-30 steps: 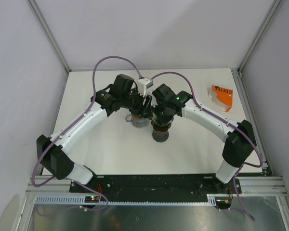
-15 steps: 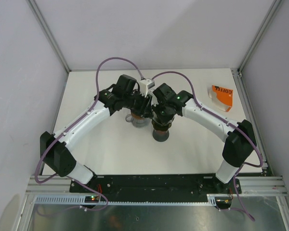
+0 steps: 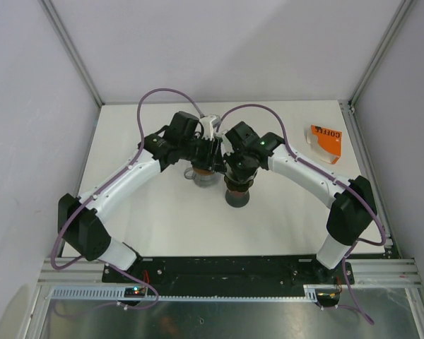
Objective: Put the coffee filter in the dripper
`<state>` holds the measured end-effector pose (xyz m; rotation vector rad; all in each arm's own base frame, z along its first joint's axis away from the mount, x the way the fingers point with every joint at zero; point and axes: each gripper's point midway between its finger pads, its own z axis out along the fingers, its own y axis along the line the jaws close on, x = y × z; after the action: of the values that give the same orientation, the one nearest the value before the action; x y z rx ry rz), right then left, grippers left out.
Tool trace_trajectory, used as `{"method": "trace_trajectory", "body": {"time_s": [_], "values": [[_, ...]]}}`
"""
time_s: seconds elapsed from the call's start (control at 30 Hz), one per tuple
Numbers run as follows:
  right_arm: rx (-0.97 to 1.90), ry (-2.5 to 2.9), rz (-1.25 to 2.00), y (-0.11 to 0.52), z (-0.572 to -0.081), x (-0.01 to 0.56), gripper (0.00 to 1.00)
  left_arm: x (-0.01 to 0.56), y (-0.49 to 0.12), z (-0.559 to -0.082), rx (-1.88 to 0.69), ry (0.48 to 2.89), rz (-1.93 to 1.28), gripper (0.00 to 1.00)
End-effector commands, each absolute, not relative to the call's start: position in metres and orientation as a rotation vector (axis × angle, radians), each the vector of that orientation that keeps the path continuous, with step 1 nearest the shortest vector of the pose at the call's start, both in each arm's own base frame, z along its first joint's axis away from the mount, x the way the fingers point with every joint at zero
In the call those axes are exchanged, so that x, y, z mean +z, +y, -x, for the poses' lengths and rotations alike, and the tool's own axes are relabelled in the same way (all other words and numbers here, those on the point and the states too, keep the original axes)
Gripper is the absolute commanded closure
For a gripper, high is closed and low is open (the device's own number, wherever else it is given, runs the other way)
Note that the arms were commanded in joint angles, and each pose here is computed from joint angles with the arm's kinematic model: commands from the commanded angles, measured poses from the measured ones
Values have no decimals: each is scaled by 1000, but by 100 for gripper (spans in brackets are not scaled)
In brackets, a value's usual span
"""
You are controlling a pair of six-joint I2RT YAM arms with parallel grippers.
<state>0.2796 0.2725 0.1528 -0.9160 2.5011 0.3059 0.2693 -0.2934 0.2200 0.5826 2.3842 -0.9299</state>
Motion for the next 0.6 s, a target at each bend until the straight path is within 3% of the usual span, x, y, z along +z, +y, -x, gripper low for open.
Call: {"method": "trace_trajectory", "body": {"time_s": [0.0, 0.37, 0.57], "values": [[378, 2466, 980, 287, -269, 153, 100, 244, -299, -279, -987, 2309, -457, 52], [392, 2453, 978, 290, -270, 155, 100, 223, -303, -285, -1001, 2380, -390, 55], [391, 2443, 975, 290, -271, 160, 100, 218, -305, -285, -1013, 2401, -378, 81]]}}
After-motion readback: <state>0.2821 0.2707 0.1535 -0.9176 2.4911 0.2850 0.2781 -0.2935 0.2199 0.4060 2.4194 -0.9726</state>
